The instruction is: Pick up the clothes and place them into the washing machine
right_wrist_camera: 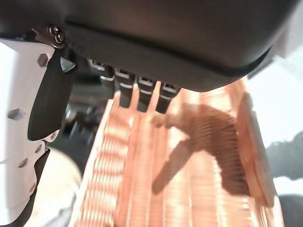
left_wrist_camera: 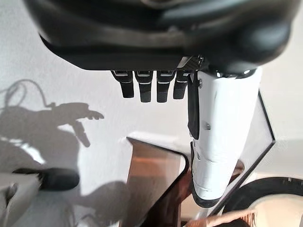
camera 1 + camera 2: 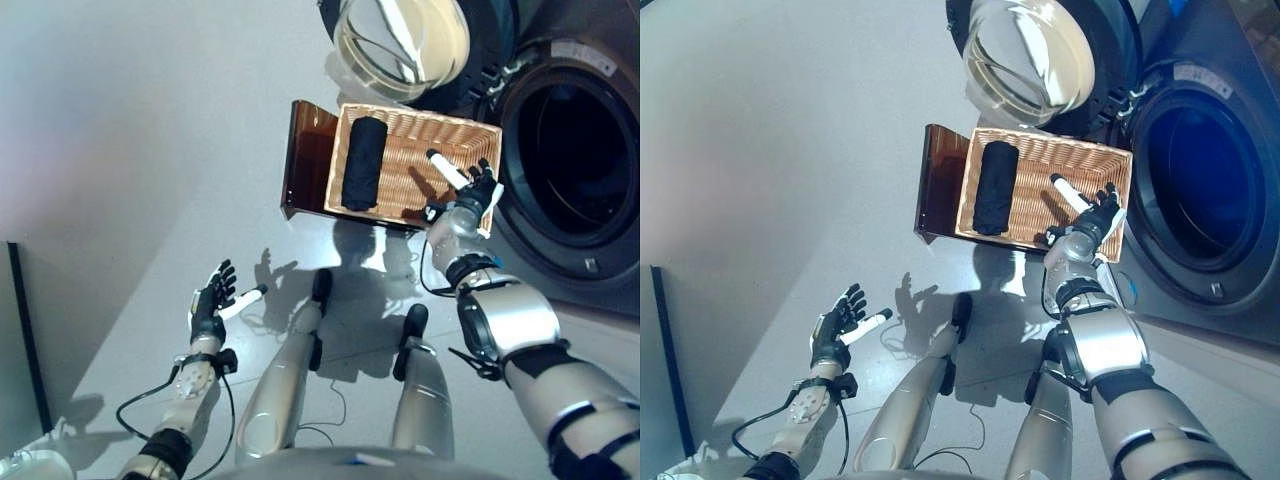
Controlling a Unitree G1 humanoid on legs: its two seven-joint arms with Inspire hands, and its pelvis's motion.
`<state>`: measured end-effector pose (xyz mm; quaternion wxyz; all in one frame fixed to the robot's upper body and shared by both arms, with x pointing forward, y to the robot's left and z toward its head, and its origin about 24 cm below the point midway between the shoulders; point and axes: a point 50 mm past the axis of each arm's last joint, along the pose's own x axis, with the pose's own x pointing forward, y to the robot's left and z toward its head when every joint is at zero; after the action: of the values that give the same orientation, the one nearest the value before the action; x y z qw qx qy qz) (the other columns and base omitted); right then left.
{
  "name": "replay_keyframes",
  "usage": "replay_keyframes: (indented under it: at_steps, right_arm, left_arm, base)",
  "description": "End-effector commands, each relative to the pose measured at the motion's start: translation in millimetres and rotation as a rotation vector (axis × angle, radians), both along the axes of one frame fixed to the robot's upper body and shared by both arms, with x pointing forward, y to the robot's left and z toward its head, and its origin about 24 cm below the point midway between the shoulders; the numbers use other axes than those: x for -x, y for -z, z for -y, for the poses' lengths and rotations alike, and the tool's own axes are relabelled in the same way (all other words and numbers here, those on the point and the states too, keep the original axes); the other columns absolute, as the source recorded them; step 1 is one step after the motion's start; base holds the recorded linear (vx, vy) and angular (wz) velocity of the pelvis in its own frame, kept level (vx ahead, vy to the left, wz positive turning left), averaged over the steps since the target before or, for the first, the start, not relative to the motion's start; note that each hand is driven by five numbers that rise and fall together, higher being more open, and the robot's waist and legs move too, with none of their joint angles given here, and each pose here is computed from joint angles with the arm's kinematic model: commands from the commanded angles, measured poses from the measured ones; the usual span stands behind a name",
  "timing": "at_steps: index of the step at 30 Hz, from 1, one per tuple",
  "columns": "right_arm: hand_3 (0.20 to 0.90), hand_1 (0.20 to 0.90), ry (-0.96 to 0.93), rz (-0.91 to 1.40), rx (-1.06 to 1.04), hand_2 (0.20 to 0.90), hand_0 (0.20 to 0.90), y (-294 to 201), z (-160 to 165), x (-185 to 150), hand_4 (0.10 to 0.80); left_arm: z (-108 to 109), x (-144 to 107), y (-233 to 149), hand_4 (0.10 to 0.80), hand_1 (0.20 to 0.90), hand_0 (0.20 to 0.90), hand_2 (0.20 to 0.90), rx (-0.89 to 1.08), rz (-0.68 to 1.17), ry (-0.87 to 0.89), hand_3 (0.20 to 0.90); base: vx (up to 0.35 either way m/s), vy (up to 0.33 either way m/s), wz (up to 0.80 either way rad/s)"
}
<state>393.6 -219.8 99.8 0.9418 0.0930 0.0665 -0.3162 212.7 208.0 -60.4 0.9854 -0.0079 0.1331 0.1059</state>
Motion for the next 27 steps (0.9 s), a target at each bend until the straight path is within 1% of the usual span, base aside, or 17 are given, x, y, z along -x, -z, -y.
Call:
replay_keyframes:
  at_steps: [1, 2, 7, 8, 10, 12, 14, 20, 27]
  right_arm:
    - [0.900, 0.900, 0.005, 0.109, 0.110, 0.900, 0.900, -48, 3, -13, 0.800]
    - [0.900, 0.900, 0.015, 0.087, 0.128, 0.900, 0.900, -49, 5, -13, 0.800]
    - [0.900, 0.900, 0.035, 0.053, 0.143, 0.900, 0.900, -48, 10, -12, 0.800]
    - [0.900, 0.900, 0.050, 0.058, 0.129, 0.900, 0.900, -48, 10, -12, 0.800]
    - [0.900, 0.900, 0.061, 0.043, 0.125, 0.900, 0.900, -45, 13, -10, 0.800]
    - [0.900, 0.900, 0.096, 0.025, 0.108, 0.900, 0.900, -40, 22, -7, 0.800]
    - [0.900, 0.900, 0.109, 0.030, 0.101, 0.900, 0.900, -42, 23, -7, 0.800]
    - [0.900, 0.900, 0.134, 0.031, 0.103, 0.900, 0.900, -48, 27, -7, 0.800]
    - [0.900, 0.900, 0.209, 0.020, 0.117, 0.900, 0.900, -54, 43, -3, 0.800]
  left_arm:
    - [-30, -17, -40, 0.800, 0.900, 0.900, 0.900, -0.078, 0.200, -0.063, 0.900]
    - [-31, -20, -48, 0.800, 0.900, 0.900, 0.900, -0.086, 0.233, -0.053, 0.900]
    - [-32, -26, -62, 0.800, 0.900, 0.900, 0.900, -0.103, 0.294, -0.044, 0.900]
    - [-33, -29, -70, 0.800, 0.900, 0.900, 0.900, -0.111, 0.332, -0.047, 0.900]
    - [-32, -29, -72, 0.800, 0.900, 0.900, 0.900, -0.113, 0.340, -0.041, 0.900]
    - [-31, -30, -84, 0.800, 0.900, 0.900, 0.900, -0.124, 0.393, -0.023, 0.900]
    - [-32, -31, -89, 0.800, 0.900, 0.900, 0.900, -0.130, 0.418, -0.025, 0.900]
    - [-32, -31, -93, 0.800, 0.900, 0.900, 0.900, -0.128, 0.435, -0.030, 0.900]
    - [-23, -34, -104, 0.800, 0.900, 0.900, 0.900, -0.116, 0.490, -0.008, 0.900]
  base:
    - [0.052, -0.032, 0.10]
    - [0.052, -0.032, 0.13]
    - [0.048, -0.036, 0.23]
    - [0.066, -0.051, 0.31]
    - [0.036, -0.036, 0.37]
    - [0.044, -0.028, 0.38]
    - [0.048, -0.007, 0.33]
    - [0.033, -0.009, 0.14]
    - [0.042, -0.001, 0.18]
